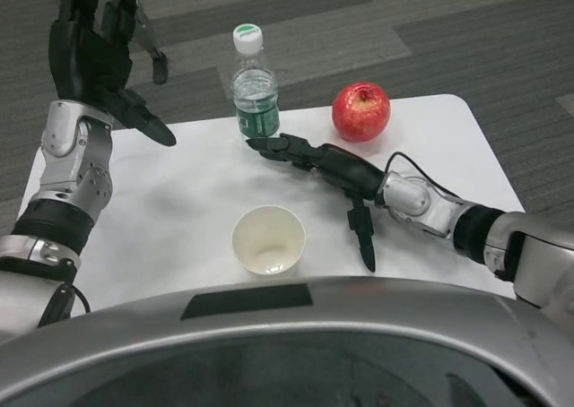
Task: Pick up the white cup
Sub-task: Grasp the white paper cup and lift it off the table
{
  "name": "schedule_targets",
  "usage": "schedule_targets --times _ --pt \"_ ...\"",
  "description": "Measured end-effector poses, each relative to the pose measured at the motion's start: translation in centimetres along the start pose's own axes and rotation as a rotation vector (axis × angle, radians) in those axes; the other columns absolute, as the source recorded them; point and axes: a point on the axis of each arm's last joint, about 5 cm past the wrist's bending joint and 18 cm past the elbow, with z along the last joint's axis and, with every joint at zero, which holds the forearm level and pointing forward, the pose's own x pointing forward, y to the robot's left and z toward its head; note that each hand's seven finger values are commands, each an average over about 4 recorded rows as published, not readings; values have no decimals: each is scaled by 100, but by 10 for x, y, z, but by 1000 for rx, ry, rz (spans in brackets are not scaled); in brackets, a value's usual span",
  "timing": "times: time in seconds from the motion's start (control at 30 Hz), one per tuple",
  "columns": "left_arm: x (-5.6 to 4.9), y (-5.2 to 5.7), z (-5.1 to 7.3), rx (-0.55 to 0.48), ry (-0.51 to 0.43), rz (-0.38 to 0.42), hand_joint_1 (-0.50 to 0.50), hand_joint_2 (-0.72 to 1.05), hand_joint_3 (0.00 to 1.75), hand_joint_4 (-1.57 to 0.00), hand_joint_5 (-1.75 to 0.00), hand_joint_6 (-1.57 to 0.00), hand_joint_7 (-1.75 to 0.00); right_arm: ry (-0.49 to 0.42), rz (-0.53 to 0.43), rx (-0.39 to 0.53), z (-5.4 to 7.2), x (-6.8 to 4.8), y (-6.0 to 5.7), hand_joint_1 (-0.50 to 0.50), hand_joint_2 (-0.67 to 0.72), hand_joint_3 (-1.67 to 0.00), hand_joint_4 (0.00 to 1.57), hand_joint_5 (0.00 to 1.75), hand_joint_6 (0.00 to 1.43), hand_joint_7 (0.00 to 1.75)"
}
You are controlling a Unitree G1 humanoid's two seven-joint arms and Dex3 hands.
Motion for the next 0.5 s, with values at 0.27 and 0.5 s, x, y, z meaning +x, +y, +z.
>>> schedule_targets --times 0.27,0.5 --pt "0 4 1 10 17 -13 -39 -66 9 0 -21 0 -37 9 175 15 2 15 2 -42 65 -8 0 48 0 21" --pt "3 5 3 13 11 -18 -39 -64 9 0 -21 0 -38 -17 273 32 5 28 7 -44 60 -8 0 44 0 21"
